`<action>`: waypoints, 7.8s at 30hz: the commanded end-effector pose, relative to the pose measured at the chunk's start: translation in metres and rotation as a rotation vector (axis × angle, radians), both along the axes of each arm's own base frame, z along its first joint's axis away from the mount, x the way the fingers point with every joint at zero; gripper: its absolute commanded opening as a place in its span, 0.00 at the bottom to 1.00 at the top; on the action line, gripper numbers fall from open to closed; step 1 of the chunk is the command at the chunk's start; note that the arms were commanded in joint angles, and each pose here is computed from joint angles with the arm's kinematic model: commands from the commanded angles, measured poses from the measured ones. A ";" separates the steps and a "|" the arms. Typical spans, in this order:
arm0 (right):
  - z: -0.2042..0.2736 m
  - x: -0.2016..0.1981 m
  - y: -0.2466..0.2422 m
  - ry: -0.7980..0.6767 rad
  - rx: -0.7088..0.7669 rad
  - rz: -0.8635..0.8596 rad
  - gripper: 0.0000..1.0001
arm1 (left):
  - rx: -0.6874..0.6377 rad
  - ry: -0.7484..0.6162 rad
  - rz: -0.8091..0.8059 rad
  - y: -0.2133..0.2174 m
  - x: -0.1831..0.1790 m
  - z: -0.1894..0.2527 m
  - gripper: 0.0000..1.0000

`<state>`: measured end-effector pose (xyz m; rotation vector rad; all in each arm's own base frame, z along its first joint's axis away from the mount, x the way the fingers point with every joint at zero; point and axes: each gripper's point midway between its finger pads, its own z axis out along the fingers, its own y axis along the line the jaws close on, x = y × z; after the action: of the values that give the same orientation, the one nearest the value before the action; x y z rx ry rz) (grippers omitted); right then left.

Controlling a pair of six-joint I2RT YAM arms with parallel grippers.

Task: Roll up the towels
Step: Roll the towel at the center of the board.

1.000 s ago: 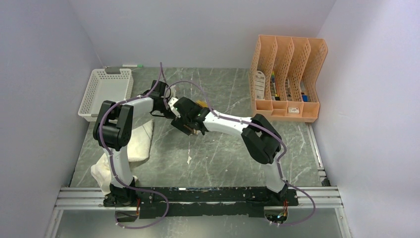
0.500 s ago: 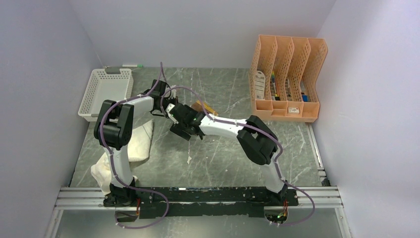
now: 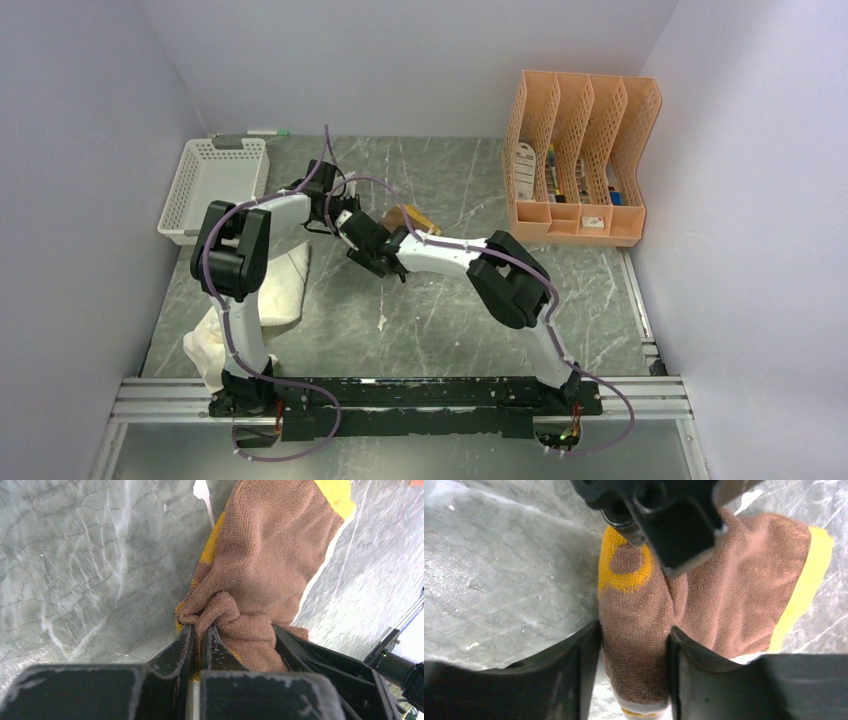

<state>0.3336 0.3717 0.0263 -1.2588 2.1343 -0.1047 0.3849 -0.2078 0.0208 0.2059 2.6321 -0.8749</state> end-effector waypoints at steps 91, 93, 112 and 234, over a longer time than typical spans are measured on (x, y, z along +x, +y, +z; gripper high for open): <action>0.018 -0.006 -0.017 0.036 0.136 0.044 0.83 | 0.168 0.091 -0.084 -0.001 -0.039 -0.046 0.57; 0.017 -0.006 -0.016 0.013 0.117 0.033 0.82 | 0.165 0.098 -0.088 -0.002 -0.041 -0.048 0.57; -0.026 -0.015 -0.030 0.077 0.044 -0.070 0.19 | 0.143 0.109 -0.095 -0.004 -0.036 -0.042 0.59; 0.035 0.010 -0.047 0.378 0.757 -0.190 0.12 | 0.108 -0.241 0.110 0.024 0.008 0.070 0.68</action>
<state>0.3530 0.3079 0.0371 -0.7708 2.2506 0.3698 0.3961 -0.1853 0.0812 0.1718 2.4907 -0.6469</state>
